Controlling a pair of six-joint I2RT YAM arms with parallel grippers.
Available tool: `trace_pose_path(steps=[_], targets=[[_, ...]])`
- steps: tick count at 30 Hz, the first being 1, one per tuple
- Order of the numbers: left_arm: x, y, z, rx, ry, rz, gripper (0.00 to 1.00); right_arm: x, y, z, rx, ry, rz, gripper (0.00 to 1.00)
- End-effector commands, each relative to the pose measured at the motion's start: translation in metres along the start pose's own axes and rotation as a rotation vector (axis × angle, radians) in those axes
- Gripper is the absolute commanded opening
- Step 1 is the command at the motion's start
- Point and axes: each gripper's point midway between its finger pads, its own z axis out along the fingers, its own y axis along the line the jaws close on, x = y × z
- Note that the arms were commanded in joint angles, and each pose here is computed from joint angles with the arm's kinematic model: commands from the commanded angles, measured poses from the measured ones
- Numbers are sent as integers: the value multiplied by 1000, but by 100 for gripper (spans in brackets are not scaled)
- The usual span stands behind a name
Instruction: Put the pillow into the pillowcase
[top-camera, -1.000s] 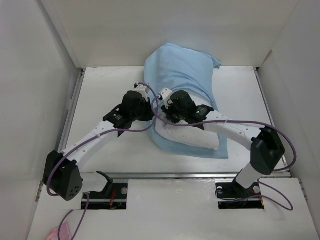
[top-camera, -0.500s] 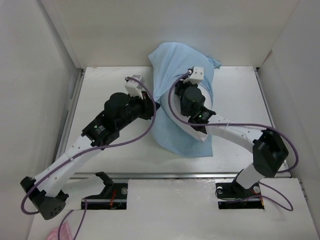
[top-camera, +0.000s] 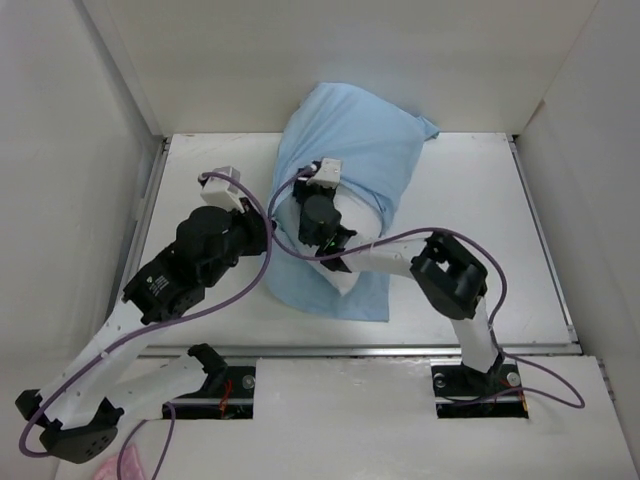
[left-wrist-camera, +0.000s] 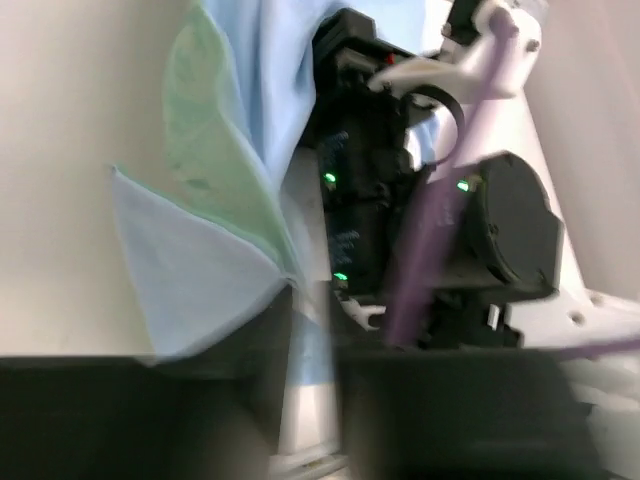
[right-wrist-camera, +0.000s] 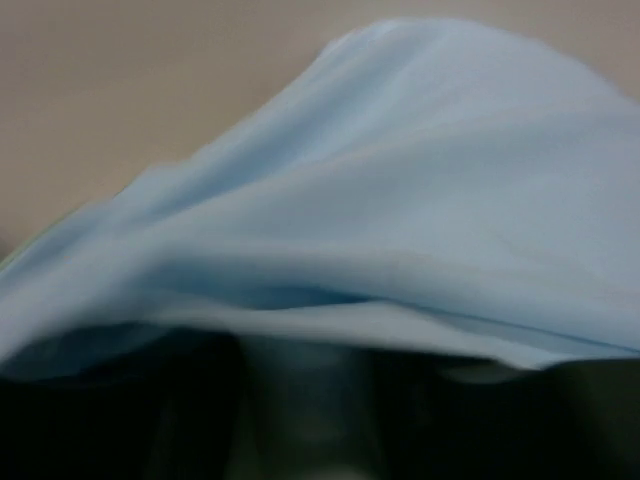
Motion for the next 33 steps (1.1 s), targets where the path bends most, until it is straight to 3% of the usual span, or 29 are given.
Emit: trace_pose_path(steps=[1,2,3,4,5,6,10,12,14,15,17,20,22,24,29,30,33], targets=[[-50,10,-37,-77,-189,-163,26,2,8,-3,-162,100,-146,63],[-47,17,-34,-126,-187,-203,51,1,23,-14,-269,152,-85,76],[-49,23,-37,-158,-194,-212,70,8,58,-43,-549,243,-75,88],[-49,26,-34,-180,-199,-208,100,-8,66,-65,-671,299,-71,93],[-51,30,-35,-200,-216,-208,100,-17,76,-82,-778,332,-56,95],[-51,32,-32,-213,-217,-204,100,-17,93,-122,-1024,395,-62,100],[-48,39,-21,-272,-224,-197,100,-23,82,-193,-1348,599,-147,100],[-37,39,-10,-276,-183,-152,100,-27,63,-213,-1400,656,-186,100],[-28,30,8,-243,-133,-65,100,-17,39,-216,-1322,708,-211,100],[-14,15,17,-162,-57,-19,100,-33,29,-212,-1267,679,-206,100],[9,-7,41,-48,46,82,100,-28,-9,-182,-990,686,-214,100],[68,-36,70,66,256,217,100,-43,-63,-158,-761,714,-112,100],[87,-38,82,16,319,282,100,-35,-119,-133,-601,750,-29,100],[130,-32,95,-86,446,370,100,-13,-165,-121,-463,799,19,100],[163,-14,129,-272,523,472,100,28,-204,-125,-380,854,15,100],[179,-8,139,-297,564,505,93,35,-209,-123,-364,861,15,100],[181,7,162,-356,572,493,42,60,-194,-120,-449,883,38,99]])
